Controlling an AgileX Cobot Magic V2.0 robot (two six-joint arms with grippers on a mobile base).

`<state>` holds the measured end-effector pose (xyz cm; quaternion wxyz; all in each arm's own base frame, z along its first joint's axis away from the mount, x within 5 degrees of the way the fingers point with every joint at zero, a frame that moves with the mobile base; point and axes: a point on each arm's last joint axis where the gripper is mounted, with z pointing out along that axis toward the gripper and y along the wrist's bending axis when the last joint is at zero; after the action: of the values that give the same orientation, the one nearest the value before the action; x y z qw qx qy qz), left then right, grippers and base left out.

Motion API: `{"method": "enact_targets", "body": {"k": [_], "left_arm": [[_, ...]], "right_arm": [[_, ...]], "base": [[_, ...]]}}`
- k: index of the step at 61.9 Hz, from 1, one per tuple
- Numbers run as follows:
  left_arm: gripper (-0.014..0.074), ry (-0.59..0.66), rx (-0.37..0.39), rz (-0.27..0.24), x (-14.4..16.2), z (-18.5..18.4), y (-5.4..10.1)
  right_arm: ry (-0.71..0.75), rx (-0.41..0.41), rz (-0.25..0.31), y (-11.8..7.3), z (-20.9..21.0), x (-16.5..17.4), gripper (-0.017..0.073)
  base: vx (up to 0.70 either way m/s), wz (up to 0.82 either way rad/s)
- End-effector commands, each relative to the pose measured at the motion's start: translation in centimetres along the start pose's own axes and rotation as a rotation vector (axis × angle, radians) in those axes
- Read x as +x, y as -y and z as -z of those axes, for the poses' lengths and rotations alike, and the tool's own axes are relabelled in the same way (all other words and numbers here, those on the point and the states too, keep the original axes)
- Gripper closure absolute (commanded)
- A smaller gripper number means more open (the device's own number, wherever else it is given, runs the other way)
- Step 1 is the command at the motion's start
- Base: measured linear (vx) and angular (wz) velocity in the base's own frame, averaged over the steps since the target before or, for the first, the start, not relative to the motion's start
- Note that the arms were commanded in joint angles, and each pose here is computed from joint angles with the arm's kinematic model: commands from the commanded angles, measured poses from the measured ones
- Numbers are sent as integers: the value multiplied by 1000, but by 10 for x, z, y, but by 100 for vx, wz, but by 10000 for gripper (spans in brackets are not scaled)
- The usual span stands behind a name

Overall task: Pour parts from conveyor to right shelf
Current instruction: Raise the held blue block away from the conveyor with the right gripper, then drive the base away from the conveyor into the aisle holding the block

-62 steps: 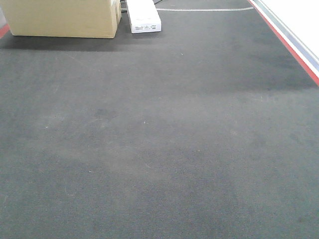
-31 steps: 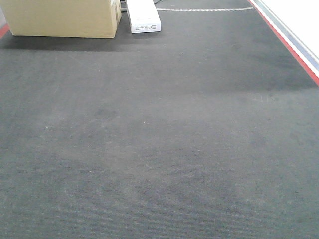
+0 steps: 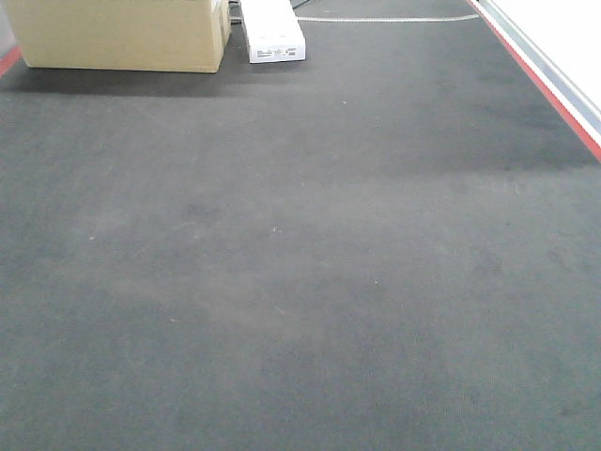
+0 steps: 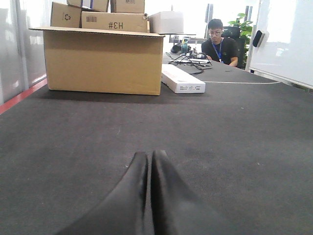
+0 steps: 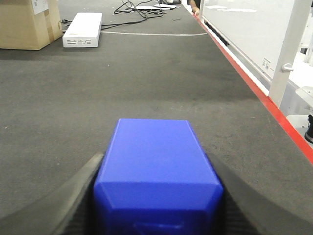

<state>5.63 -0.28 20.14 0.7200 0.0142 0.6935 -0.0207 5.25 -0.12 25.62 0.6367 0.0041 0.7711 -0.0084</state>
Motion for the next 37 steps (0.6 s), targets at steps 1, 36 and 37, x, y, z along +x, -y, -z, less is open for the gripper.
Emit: {"method": "enact_targets", "body": {"k": [1,36,37], "left_arm": [[600,56,5,12,3,0,0],[600,56,5,12,3,0,0],[600,56,5,12,3,0,0]], "right_arm": [[91,4,10,0,1,-15,564],[89,4,10,0,0,-15,564],[89,4,10,0,0,-15,564]], "base": [[-5,3],[-29,2],[-46,-7]]}}
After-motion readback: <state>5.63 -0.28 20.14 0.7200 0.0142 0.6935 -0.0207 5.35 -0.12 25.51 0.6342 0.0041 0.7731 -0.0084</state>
